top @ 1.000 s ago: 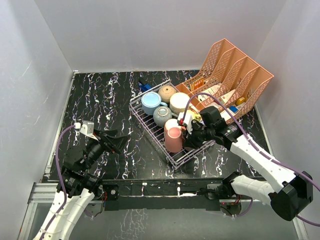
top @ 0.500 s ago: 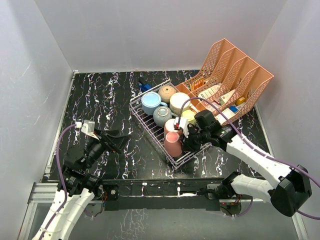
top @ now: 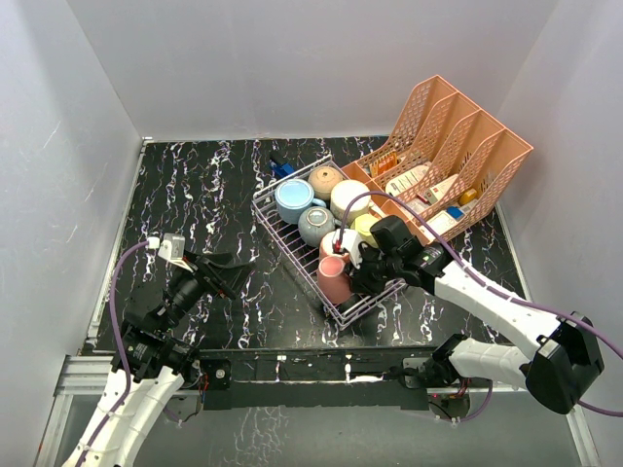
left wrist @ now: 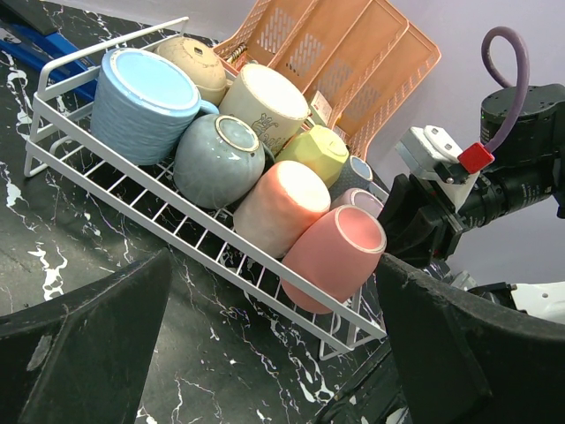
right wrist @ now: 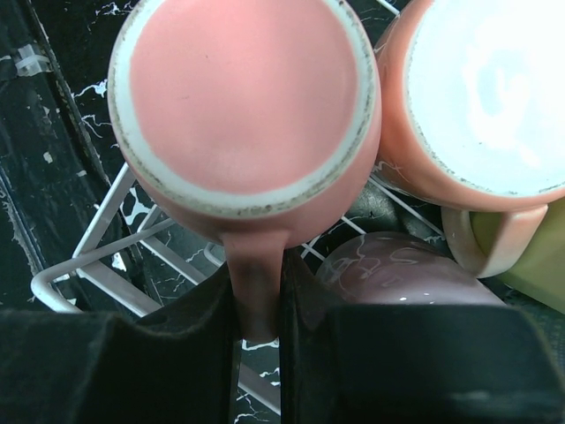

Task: Load the cups into the dish rack
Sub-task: Turn the cup upside down in the dish rack.

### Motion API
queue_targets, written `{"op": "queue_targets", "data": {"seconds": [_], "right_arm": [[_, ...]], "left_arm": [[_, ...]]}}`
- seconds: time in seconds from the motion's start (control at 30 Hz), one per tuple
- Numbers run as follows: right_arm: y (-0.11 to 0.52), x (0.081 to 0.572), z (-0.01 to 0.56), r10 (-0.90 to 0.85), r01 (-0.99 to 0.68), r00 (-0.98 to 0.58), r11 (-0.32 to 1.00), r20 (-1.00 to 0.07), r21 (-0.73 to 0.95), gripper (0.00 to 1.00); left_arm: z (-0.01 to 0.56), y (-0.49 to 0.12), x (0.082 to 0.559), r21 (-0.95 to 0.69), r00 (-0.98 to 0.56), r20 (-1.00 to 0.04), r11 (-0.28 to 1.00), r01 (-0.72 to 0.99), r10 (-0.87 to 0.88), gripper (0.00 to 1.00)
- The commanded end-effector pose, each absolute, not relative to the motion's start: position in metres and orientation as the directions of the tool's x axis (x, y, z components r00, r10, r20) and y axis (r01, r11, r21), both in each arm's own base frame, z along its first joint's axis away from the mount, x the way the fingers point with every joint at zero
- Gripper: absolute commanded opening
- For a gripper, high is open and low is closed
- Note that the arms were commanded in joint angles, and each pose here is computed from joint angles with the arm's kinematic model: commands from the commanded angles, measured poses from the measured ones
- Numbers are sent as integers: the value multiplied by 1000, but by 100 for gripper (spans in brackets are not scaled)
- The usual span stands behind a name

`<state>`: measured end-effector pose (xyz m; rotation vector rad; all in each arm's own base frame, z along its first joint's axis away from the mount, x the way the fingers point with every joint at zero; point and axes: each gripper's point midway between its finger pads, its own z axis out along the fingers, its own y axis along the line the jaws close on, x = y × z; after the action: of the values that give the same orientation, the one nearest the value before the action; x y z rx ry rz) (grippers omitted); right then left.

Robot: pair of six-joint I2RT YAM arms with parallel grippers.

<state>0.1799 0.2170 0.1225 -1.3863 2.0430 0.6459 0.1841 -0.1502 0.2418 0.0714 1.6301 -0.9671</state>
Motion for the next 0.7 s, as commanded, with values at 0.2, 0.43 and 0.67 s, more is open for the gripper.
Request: {"op": "queue_targets", "data": {"seconds": [0.2, 0.43, 0.67], "right_arm": [[225, 184, 128, -654, -956, -202, 292, -729, 3, 16], [226, 174, 123, -674, -974, -162, 225, -721, 9, 24], [228, 170, 123, -674, -979, -155, 204, -722, 19, 29]], "left_arm": [[245, -151, 183, -535, -307, -844, 647, 543, -440, 96], [246, -152, 184, -536, -308, -843, 646, 544, -440, 96], [246, -151, 183, -534, -308, -845, 648, 544, -438, 96]]}}
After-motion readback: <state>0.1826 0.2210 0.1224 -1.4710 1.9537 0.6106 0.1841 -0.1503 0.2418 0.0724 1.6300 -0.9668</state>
